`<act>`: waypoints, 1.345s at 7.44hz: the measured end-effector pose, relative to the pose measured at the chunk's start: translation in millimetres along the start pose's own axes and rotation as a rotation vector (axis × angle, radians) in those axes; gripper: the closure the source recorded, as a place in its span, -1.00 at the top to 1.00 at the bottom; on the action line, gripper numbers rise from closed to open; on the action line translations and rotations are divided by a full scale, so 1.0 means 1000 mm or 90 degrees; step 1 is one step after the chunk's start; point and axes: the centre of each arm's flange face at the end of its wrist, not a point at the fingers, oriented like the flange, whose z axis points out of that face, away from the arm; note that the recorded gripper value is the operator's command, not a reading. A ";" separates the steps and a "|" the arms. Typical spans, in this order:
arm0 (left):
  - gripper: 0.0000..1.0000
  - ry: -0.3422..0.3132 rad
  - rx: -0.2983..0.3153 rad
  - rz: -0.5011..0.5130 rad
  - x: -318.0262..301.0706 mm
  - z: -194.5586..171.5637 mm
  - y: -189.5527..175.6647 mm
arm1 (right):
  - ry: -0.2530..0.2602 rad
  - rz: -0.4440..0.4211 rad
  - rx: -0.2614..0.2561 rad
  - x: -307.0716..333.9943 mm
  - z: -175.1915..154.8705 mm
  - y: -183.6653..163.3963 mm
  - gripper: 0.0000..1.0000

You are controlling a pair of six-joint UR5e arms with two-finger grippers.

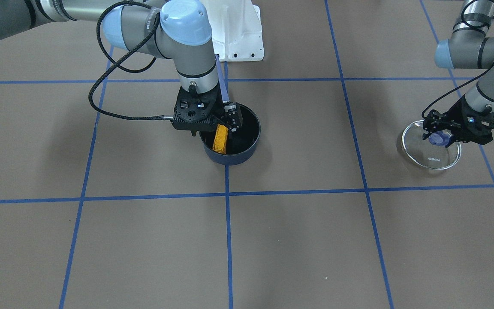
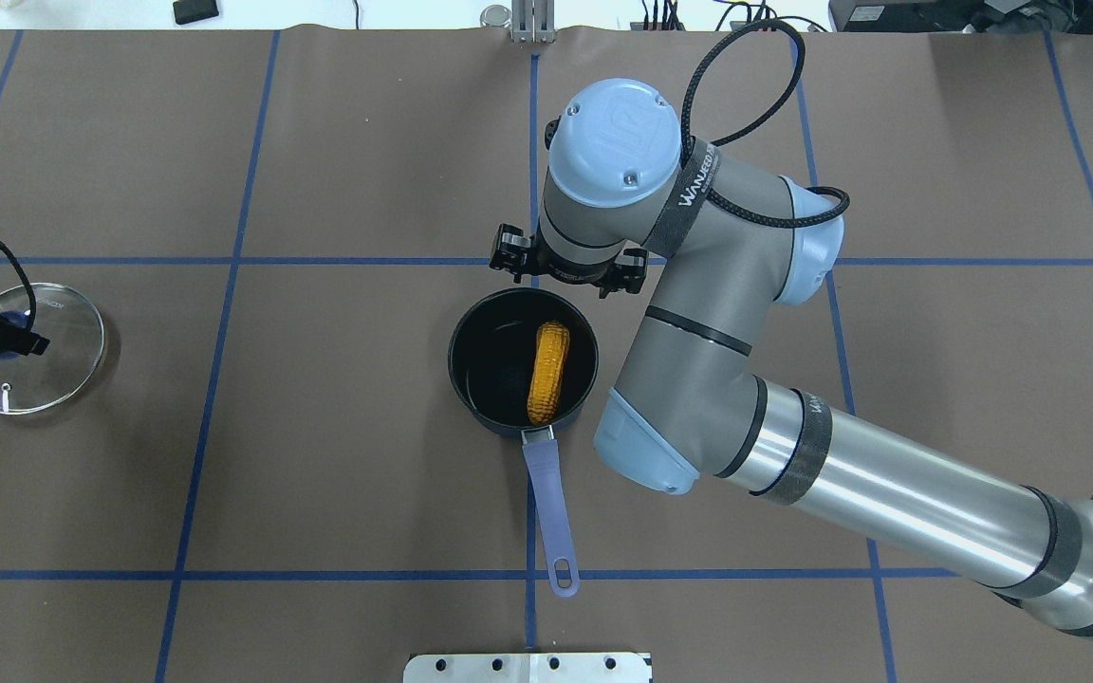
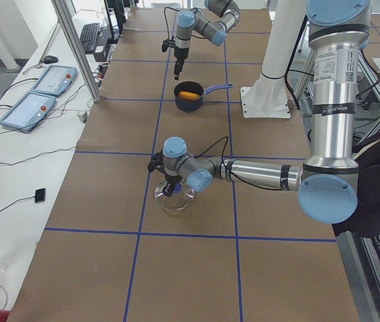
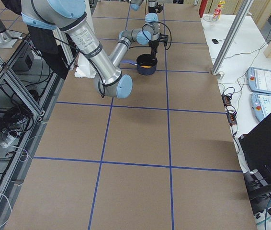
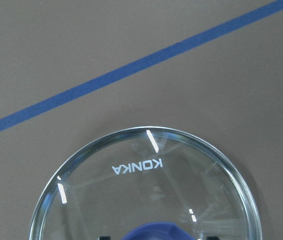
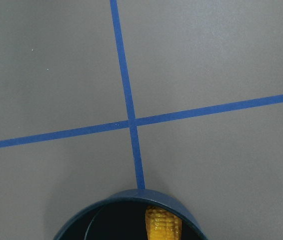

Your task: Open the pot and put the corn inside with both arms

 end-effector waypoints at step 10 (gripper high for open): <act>0.94 0.066 0.042 0.004 -0.027 -0.059 -0.010 | 0.043 -0.108 -0.015 0.214 -0.045 -0.179 1.00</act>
